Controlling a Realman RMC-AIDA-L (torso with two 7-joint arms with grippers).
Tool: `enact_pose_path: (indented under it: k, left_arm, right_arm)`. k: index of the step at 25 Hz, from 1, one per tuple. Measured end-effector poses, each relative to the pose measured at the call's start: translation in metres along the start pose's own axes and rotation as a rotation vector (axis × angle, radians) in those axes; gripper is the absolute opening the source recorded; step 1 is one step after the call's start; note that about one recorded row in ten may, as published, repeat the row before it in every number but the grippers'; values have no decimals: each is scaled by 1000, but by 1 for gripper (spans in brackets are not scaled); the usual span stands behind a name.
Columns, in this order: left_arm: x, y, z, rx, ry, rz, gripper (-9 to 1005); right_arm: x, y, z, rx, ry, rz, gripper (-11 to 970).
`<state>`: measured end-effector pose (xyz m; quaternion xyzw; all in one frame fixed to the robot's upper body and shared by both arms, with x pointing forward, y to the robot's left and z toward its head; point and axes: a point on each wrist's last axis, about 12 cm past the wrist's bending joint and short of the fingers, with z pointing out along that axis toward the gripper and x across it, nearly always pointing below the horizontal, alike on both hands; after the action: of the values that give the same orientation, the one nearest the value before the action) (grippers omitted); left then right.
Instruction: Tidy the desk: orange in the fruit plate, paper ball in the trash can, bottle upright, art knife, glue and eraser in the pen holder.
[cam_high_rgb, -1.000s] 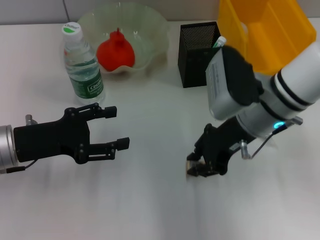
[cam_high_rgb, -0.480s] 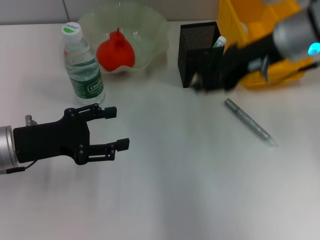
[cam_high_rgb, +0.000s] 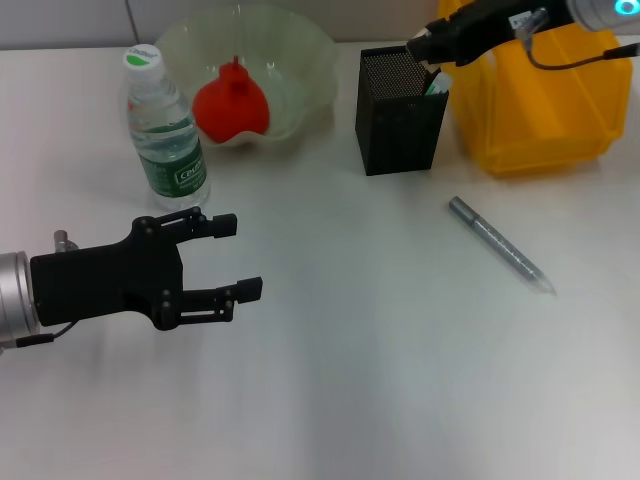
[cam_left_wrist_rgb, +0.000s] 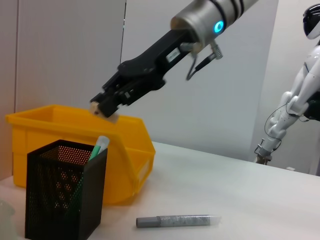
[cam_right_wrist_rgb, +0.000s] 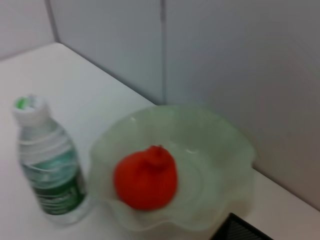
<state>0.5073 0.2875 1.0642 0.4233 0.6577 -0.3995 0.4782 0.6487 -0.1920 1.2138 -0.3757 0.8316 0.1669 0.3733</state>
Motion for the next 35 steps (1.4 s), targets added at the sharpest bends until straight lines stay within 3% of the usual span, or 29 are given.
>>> enact_pose_path:
  k: [8, 17, 19, 24, 28, 35]
  left_arm:
    - [0, 0, 0, -2, -3, -2, 838]
    - [-1, 1, -1, -3, -5, -7, 838]
    - [-1, 1, -1, -4, -5, -7, 838]
    - [-1, 1, -1, -4, -5, -5, 838]
    - [-2, 1, -1, -3, -5, -2, 837]
    - [-4, 2, -1, -4, -4, 6, 837]
  right_arm:
    - [-2, -1, 25, 38, 9, 8, 277]
    - [1, -3, 29, 57, 3, 18, 317]
    - [1, -3, 29, 60, 1, 19, 380]
    - [-7, 2, 11, 25, -14, 51, 536]
    - [-17, 19, -22, -43, 76, 75, 652]
    - [-11, 26, -48, -5, 292, 142, 653]
